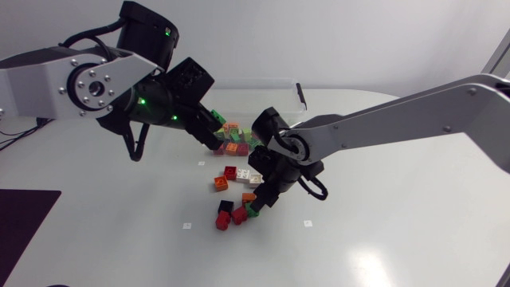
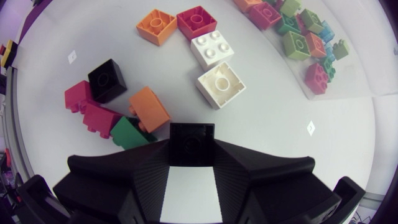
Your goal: Place the duplo bricks in the container
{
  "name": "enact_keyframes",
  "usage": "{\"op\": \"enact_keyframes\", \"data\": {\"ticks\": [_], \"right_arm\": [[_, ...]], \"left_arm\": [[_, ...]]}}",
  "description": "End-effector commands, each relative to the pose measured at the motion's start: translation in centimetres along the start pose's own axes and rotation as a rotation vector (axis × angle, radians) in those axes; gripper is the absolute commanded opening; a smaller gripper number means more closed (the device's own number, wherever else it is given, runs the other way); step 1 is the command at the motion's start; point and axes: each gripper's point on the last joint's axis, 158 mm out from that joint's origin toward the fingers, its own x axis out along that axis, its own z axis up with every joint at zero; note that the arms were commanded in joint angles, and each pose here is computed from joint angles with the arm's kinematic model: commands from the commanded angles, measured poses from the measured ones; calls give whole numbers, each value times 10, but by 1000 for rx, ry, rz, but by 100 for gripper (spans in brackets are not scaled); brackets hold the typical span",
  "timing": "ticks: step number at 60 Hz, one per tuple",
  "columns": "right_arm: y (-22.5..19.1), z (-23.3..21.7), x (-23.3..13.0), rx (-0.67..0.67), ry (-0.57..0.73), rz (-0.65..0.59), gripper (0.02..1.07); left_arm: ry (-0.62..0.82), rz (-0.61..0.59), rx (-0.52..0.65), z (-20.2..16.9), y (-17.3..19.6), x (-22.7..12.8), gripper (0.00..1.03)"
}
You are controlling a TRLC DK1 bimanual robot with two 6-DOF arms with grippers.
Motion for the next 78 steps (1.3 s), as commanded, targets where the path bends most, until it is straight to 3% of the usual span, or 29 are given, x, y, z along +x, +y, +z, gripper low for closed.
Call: {"op": "enact_keyframes", "data": {"ticks": [1, 23, 45, 47, 48, 53, 54, 57, 78], "right_arm": [[-7, -3, -21, 17, -21, -1, 40], [-36, 10, -92, 98, -146, -10, 40], [-74, 55, -164, 197, -335, -28, 40], [-77, 60, -169, 202, -351, -30, 40], [-80, 63, -174, 208, -366, -35, 40], [-88, 75, -188, 229, -410, -34, 40], [-90, 77, -191, 232, -419, -38, 40], [-93, 84, -198, 239, -440, -42, 40], [-125, 121, -195, 289, -509, -64, 40]], "left_arm": [[-30, 0, -3, 15, 3, 9, 24], [-161, 64, -124, 47, 56, 34, 24], [-182, 112, -234, 57, 101, 73, 27], [-178, 114, -240, 56, 104, 76, 35], [-176, 118, -243, 55, 106, 78, 44], [-168, 117, -246, 53, 108, 81, 72], [-165, 116, -246, 52, 107, 81, 82], [-157, 113, -247, 49, 106, 81, 95], [-180, 160, -262, 37, 118, 33, 98]]}}
